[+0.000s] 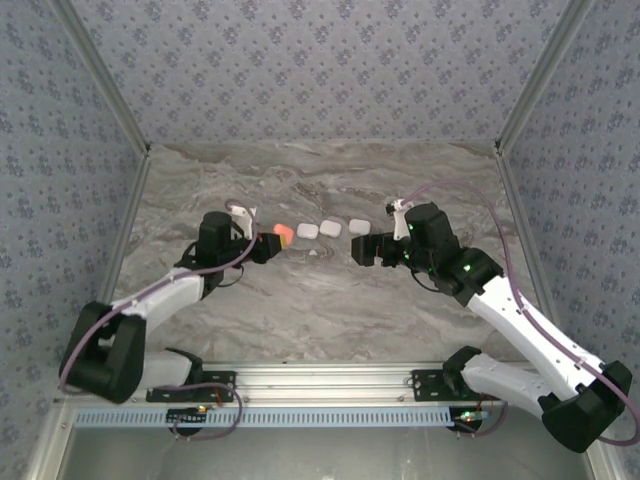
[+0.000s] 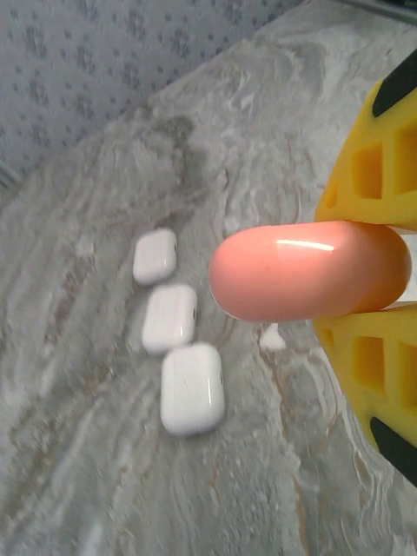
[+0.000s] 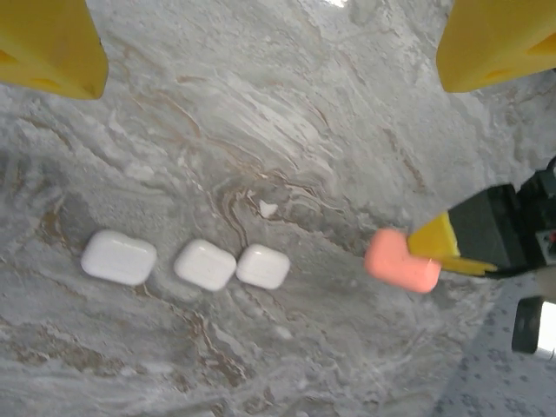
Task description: Insert the wireless bluetooth earbuds into the charging case
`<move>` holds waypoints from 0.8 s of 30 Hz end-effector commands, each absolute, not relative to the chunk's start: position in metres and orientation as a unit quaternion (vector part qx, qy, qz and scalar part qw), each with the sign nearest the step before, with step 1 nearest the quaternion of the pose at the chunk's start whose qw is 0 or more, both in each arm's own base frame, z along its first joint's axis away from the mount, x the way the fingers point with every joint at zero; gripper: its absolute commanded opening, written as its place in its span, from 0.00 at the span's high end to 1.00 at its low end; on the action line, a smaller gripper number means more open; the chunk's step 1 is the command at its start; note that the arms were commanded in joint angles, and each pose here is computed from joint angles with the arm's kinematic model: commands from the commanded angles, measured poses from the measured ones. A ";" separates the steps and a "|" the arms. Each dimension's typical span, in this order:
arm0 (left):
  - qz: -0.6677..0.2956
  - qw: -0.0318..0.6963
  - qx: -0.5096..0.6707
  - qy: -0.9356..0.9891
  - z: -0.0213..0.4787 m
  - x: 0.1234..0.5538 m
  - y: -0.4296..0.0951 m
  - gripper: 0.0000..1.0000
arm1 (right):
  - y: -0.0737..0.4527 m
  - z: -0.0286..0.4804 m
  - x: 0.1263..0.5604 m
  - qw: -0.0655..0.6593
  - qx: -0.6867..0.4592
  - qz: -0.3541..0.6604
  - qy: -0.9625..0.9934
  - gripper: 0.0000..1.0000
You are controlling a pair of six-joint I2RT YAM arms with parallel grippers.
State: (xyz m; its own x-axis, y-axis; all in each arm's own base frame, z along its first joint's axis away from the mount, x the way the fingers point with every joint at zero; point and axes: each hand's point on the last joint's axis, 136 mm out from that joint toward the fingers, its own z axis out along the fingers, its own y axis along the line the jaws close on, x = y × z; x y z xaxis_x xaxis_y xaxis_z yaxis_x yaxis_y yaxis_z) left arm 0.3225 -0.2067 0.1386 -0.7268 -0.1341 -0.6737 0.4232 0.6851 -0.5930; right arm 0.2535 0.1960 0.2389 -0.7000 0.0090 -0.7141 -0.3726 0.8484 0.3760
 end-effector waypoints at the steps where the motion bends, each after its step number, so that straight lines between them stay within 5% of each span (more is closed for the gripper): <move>1: -0.390 0.355 0.082 0.846 0.136 0.347 -0.203 1.00 | 0.183 0.236 0.252 0.376 -0.083 0.234 0.893 0.00; 11: -0.407 0.274 0.072 0.868 0.085 0.393 -0.212 1.00 | 0.170 0.238 0.249 0.386 -0.070 0.228 0.891 0.00; 24: -0.385 0.255 0.036 0.886 0.046 0.418 -0.210 0.98 | 0.165 0.234 0.246 0.380 -0.066 0.226 0.894 0.00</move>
